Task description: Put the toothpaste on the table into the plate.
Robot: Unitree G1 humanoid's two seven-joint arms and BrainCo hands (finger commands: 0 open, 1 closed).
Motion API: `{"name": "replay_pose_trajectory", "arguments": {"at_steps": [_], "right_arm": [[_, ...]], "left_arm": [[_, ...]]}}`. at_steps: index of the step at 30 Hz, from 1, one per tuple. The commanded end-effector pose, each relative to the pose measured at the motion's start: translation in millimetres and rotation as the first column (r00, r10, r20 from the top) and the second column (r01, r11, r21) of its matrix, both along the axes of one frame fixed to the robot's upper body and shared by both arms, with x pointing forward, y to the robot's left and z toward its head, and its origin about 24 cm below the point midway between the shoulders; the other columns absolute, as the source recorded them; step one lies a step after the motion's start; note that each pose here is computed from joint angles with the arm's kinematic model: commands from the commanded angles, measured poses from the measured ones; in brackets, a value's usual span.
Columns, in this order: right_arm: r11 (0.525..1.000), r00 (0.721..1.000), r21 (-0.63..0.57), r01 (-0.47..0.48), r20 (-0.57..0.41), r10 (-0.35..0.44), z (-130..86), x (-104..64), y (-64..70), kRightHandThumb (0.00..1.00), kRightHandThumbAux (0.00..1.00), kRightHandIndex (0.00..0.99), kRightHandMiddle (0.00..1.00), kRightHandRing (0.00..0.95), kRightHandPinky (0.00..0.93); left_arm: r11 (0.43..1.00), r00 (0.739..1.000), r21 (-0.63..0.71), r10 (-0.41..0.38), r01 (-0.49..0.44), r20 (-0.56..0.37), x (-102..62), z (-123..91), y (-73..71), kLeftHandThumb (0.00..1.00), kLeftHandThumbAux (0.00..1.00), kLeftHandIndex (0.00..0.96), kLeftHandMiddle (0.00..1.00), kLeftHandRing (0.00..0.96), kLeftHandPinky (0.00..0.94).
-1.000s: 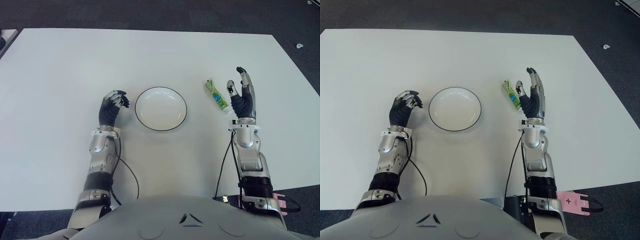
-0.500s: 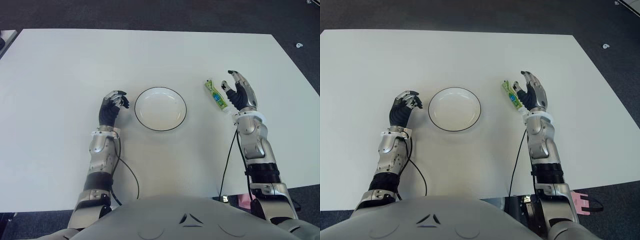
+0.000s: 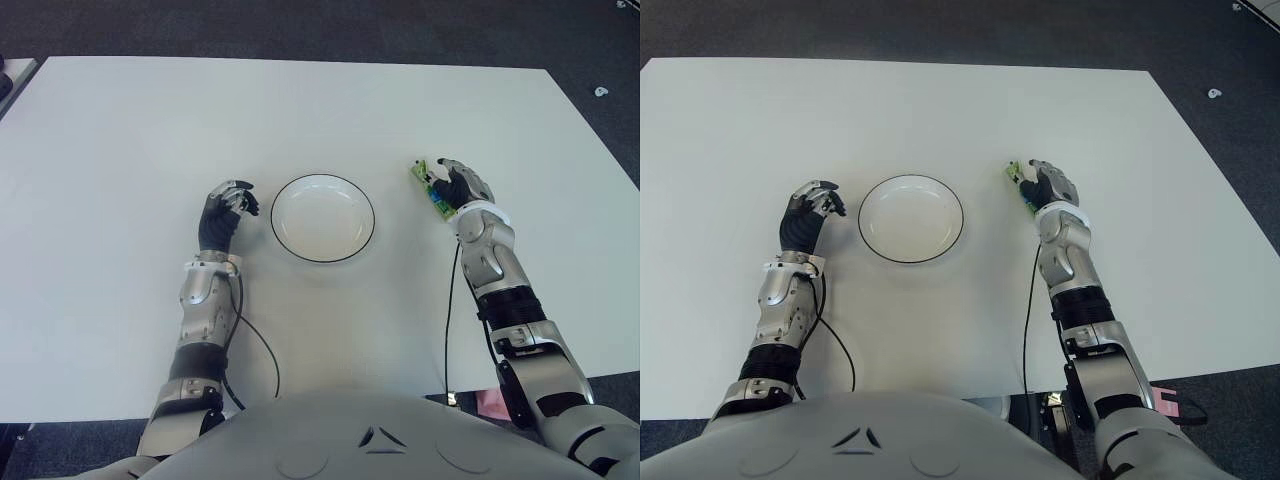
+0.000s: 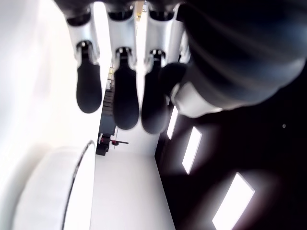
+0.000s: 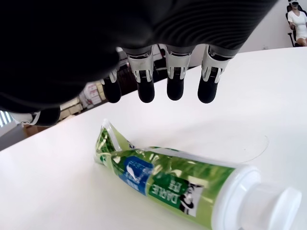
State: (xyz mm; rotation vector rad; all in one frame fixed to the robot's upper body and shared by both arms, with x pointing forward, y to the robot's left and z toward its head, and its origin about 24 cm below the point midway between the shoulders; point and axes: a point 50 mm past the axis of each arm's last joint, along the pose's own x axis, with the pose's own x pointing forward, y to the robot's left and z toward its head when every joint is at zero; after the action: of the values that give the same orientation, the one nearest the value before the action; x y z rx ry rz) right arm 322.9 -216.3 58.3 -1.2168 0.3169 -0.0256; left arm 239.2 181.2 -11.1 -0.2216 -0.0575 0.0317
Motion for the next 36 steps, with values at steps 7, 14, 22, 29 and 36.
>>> {"name": "replay_pose_trajectory", "arguments": {"at_steps": [7, 14, 22, 29, 36], "right_arm": [[0.996, 0.992, -0.083, 0.017, -0.123, -0.027, -31, 11.1, -2.7, 0.551, 0.104, 0.0, 0.0, 0.0, 0.0], [0.991, 0.987, -0.131, -0.009, -0.16, -0.013, -38, 11.5, -1.4, 0.548, 0.096, 0.0, 0.0, 0.0, 0.0], [0.988, 0.982, -0.151, -0.012, -0.19, -0.017, -46, 9.2, 0.5, 0.562, 0.091, 0.0, 0.0, 0.0, 0.0], [0.987, 0.975, -0.158, -0.003, -0.222, -0.033, -56, 6.7, 0.2, 0.574, 0.094, 0.0, 0.0, 0.0, 0.0], [0.988, 0.969, -0.154, 0.008, -0.244, -0.046, -64, 2.2, -0.6, 0.574, 0.098, 0.0, 0.0, 0.0, 0.0]], "left_arm": [[0.996, 0.946, -0.065, 0.034, -0.058, -0.323, -50.3, -59, -4.3, 0.703, 0.721, 0.436, 0.622, 0.606, 0.575], [0.997, 0.948, -0.055, 0.032, -0.052, -0.318, -51.5, -58, -3.4, 0.702, 0.721, 0.436, 0.63, 0.615, 0.581], [0.998, 0.951, -0.054, 0.024, -0.042, -0.307, -53.2, -58, -2.7, 0.7, 0.721, 0.436, 0.633, 0.617, 0.581], [0.997, 0.947, -0.056, 0.034, -0.055, -0.32, -54.2, -59, -1.6, 0.701, 0.721, 0.436, 0.63, 0.618, 0.58], [0.996, 0.946, -0.061, 0.044, -0.067, -0.321, -55.1, -59, -0.6, 0.701, 0.722, 0.436, 0.625, 0.617, 0.579]]}}
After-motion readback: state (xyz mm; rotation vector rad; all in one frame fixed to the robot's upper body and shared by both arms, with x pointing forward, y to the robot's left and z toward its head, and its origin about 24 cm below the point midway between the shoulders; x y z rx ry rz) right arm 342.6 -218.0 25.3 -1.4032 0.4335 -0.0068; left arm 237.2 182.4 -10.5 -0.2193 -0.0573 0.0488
